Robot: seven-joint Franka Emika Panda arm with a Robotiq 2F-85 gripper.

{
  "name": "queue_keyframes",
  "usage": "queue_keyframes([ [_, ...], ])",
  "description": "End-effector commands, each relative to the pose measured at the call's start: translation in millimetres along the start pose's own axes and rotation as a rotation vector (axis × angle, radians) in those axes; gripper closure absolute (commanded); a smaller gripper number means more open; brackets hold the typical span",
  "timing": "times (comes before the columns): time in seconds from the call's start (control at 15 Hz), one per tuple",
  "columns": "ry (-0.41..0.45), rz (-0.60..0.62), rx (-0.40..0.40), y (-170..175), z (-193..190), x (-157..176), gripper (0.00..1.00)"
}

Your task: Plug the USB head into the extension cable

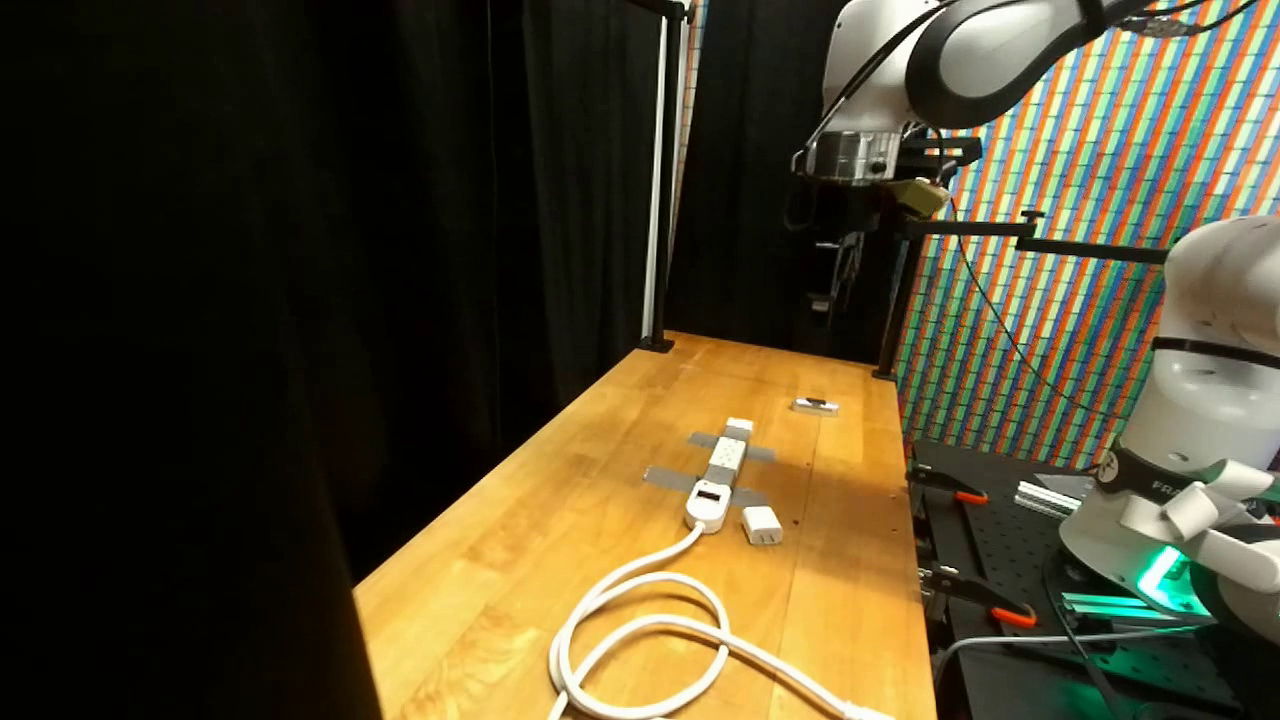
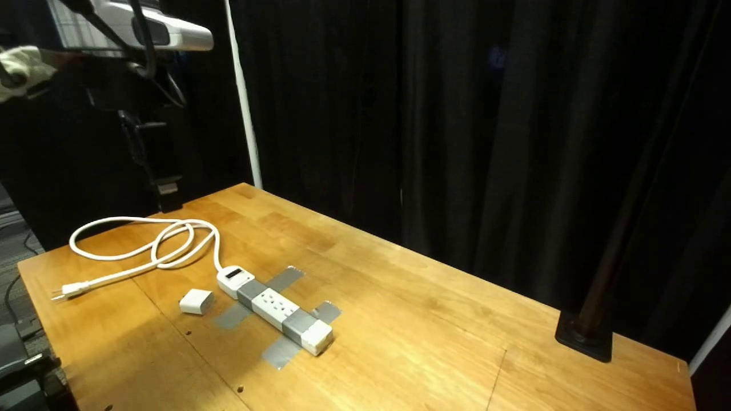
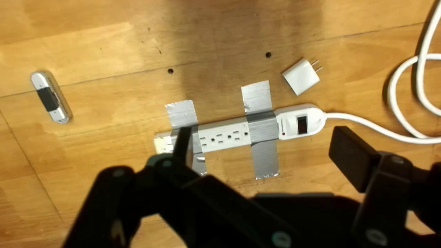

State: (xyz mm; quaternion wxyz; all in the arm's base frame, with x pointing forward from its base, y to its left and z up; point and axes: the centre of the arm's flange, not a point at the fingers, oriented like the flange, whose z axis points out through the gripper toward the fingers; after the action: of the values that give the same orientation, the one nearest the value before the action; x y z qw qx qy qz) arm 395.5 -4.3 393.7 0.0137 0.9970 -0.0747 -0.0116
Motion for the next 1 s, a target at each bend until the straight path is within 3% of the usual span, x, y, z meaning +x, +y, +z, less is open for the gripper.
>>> queue_keyframes([
  [0.0, 0.030, -0.009, 0.080, -20, 48, 30, 0.00],
  [0.27, -0.076, 0.026, 0.165, -42, 110, 44, 0.00],
  [0.6, -0.206, 0.122, 0.187, -69, 185, 40, 0.00],
  [0.93, -0.144, 0.265, 0.105, -84, 220, 38, 0.00],
])
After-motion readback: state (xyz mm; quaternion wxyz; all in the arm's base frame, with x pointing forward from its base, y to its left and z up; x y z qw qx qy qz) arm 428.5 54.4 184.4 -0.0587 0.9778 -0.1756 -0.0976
